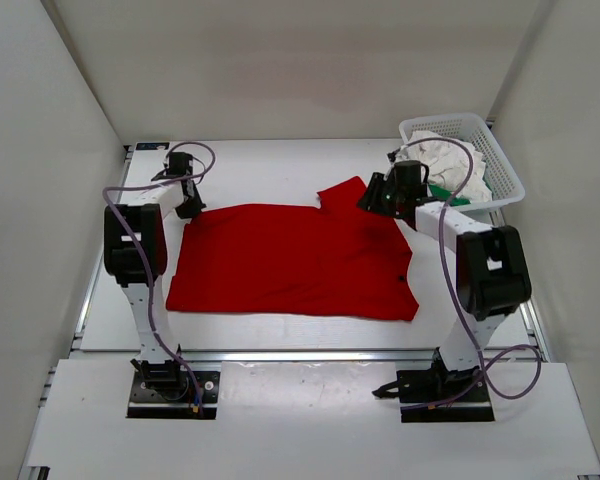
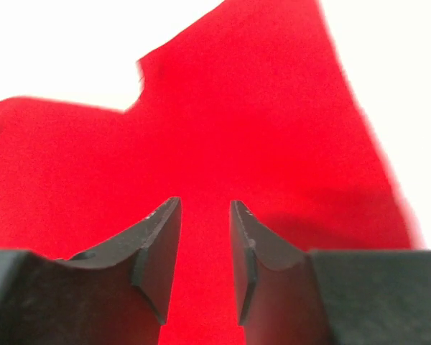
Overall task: Fold and stack the t-shirts
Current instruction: Grap the side of the flattened tshirt furthest away from the robot with both arms
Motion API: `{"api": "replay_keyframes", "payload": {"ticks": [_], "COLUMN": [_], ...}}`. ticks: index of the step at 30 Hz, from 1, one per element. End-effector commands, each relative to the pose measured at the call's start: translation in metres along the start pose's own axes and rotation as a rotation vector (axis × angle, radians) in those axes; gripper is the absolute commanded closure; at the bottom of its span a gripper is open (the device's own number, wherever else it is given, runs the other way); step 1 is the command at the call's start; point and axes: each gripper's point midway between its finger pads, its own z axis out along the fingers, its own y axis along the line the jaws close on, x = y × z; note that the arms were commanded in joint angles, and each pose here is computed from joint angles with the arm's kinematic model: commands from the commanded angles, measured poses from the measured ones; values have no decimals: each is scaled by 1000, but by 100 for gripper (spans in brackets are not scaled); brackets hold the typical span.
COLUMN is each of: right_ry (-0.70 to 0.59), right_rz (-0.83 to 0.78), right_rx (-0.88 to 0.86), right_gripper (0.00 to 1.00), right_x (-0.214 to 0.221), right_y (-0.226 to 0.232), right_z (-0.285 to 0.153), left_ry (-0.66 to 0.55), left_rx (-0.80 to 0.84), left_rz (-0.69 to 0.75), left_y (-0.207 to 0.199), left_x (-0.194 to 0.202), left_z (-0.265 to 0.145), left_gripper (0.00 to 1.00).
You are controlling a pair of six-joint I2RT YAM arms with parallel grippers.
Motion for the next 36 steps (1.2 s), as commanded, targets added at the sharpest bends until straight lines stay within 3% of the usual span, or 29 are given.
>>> {"api": "replay_keyframes", "payload": {"ticks": [1,12,14,19,24,36], "right_ry": [-107,78,69,139,129,201], "right_rz": [-90,-105,-105,-121,-115,-113], "right_rx": [170,315,308,300,271,270], "right_gripper": [67,63,62,62,62,66], "right_x": [-52,-60,-78,-69,-88,-70], "right_y": [-30,-87,-84,-87,-76,-65], "right_z": [11,98,109,137,149,156], "left_ry": [-85,-110,-100,-105,-90,-97], "left_rx": [106,169,168,183,193,193], "left_rz": [-46,-57,-47,-54,-54,-56], "left_y": [-19,-31,-31,-33,-34,-34], "left_x": [-21,-14,-9,-8,-3,-6], "left_z": [-35,-64,-64,-66,-61,-62], "left_gripper": [100,100,100,100,100,100]}}
